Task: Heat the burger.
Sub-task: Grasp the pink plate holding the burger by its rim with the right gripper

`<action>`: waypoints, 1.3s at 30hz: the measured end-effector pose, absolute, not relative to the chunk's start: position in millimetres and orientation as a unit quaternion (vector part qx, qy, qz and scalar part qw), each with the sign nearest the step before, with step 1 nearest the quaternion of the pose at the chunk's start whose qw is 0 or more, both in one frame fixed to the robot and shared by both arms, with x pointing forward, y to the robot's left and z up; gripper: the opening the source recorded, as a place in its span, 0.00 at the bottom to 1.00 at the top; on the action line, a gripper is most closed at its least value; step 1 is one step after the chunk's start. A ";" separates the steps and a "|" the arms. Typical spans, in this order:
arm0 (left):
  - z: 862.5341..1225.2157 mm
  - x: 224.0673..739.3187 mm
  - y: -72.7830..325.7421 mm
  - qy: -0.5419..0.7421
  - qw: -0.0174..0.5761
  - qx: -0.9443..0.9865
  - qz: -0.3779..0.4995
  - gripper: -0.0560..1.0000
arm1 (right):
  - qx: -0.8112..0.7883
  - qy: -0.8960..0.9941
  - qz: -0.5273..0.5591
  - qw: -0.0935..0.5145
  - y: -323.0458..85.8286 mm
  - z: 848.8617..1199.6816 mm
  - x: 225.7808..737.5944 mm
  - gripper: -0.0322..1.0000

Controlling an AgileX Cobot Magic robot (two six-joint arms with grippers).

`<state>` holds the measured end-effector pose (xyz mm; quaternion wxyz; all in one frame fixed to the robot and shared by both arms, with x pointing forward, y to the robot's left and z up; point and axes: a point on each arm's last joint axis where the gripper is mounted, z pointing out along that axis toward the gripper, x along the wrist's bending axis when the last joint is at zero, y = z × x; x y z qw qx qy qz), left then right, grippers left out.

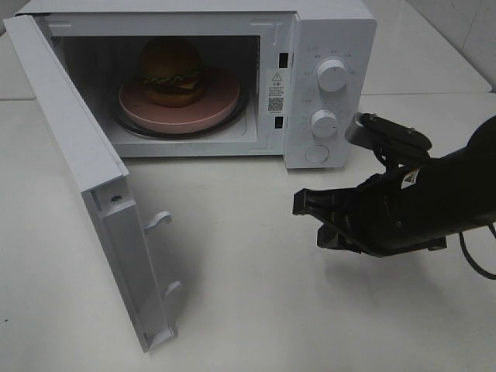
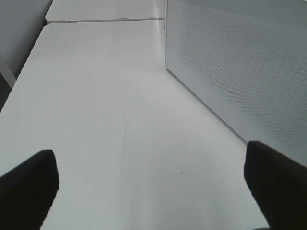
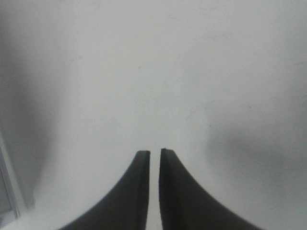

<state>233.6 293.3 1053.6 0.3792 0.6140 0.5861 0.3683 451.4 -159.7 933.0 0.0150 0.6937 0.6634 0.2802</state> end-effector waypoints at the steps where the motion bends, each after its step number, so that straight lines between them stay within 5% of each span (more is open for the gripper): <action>1: 1053.6 233.6 293.3 0.586 0.379 0.614 0.368 0.99 | 0.673 0.692 0.263 0.011 -159.6 932.0 448.3 0.13; 12: 1053.6 233.6 293.3 0.586 0.379 0.614 0.368 0.99 | 0.518 0.835 0.184 -0.005 -153.4 950.7 447.0 0.16; 39: 1053.6 233.6 293.3 0.586 0.379 0.614 0.368 0.99 | -0.090 0.983 0.124 0.104 -152.2 966.0 456.1 0.27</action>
